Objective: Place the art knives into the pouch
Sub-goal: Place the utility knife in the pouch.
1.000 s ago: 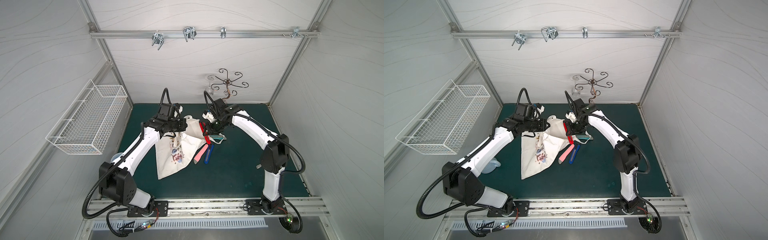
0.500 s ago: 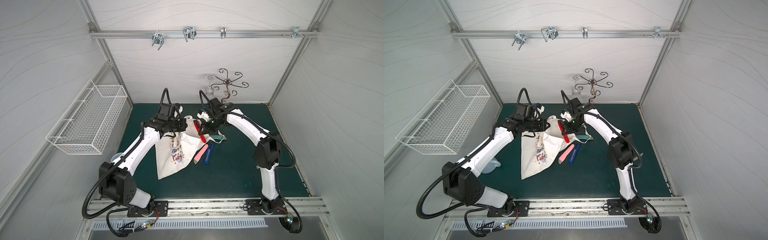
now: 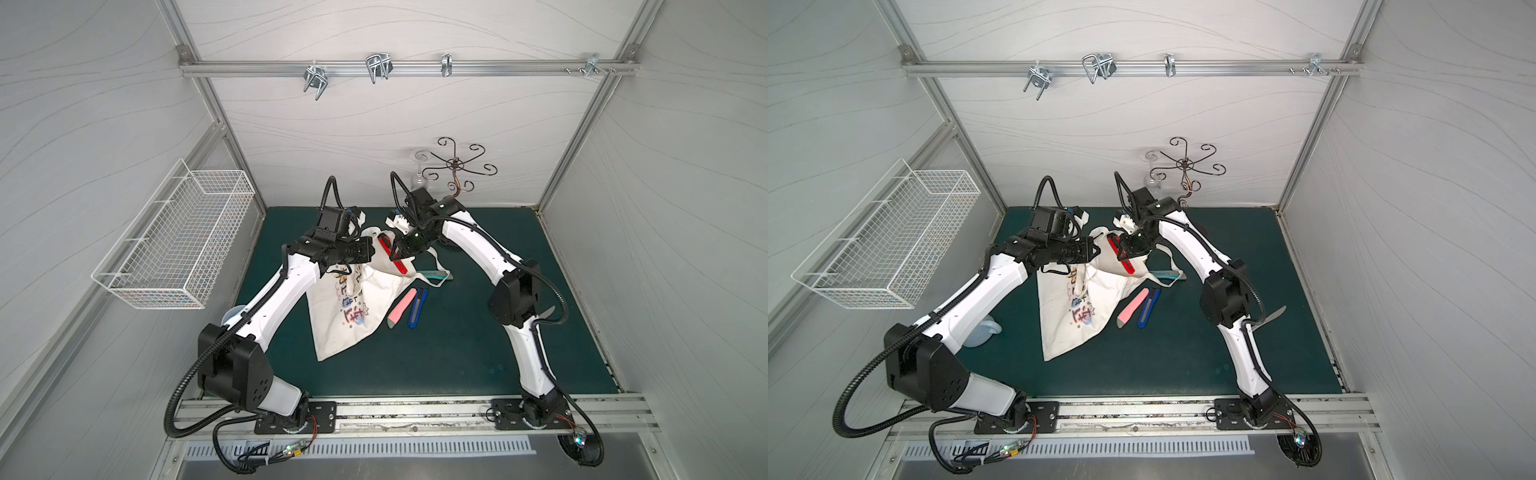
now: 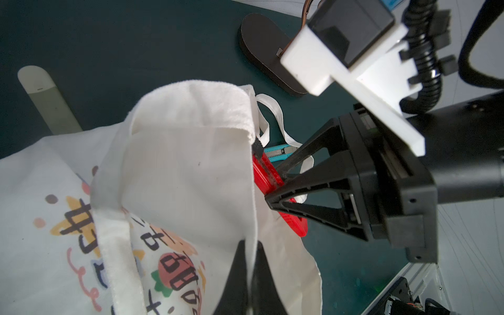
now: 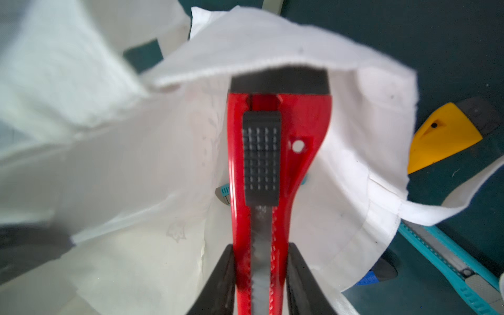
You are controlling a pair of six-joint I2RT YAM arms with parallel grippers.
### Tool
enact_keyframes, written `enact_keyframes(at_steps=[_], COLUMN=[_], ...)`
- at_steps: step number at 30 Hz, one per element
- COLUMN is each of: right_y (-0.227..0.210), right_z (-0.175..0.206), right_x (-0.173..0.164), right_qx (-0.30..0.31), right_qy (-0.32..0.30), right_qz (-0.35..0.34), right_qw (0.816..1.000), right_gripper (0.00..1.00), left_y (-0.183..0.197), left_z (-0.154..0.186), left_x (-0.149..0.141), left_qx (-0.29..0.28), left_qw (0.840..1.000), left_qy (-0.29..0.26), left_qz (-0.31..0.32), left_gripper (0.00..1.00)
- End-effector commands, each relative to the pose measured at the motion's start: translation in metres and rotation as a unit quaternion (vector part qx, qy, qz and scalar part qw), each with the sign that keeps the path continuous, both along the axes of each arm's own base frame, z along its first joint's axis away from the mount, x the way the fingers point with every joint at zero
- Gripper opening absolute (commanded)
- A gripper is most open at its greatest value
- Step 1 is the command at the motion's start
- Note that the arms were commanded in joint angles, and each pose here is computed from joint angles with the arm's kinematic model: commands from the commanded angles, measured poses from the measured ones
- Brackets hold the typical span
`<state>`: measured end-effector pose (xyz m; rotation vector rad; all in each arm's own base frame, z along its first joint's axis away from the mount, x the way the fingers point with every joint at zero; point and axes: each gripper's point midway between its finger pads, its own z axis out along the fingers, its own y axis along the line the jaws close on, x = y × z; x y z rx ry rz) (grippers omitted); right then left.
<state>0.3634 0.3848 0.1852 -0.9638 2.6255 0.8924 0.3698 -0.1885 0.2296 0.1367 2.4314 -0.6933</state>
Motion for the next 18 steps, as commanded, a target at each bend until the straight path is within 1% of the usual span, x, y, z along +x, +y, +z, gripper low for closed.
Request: enact_keyframes(at_steps=[1,4,9,14,18], right_y=[0.005,0.012,0.027,0.026,0.009], right_z=[-0.006,-0.010,-0.023,-0.029,-0.010], right_x=[0.001,0.000,-0.018,-0.026,-0.021], right_qx=[-0.008,-0.007,-0.009,-0.011,0.006], right_qy=[-0.005,-0.001,0.008,0.013,-0.003], right_qz=[0.017,0.014,0.025,0.022,-0.006], right_qw=[1.000,1.000,1.000,1.000,1.000], right_gripper=[0.32,0.32,0.32,0.32,0.51], left_y=[-0.008,-0.008,-0.008,-0.007,-0.007], left_z=[0.021,0.020,0.020,0.019,0.019], left_x=[0.009,0.011,0.012,0.012,0.012], left_qx=[-0.012,-0.011,-0.008,-0.007,-0.008], left_qw=[0.999,0.999,0.999,0.999,0.999], left_qy=[-0.036,-0.035,-0.036,-0.034,-0.033], left_qz=[-0.016,-0.015,-0.013,-0.011,-0.011], left_gripper=[0.00,0.00,0.00,0.00,0.00])
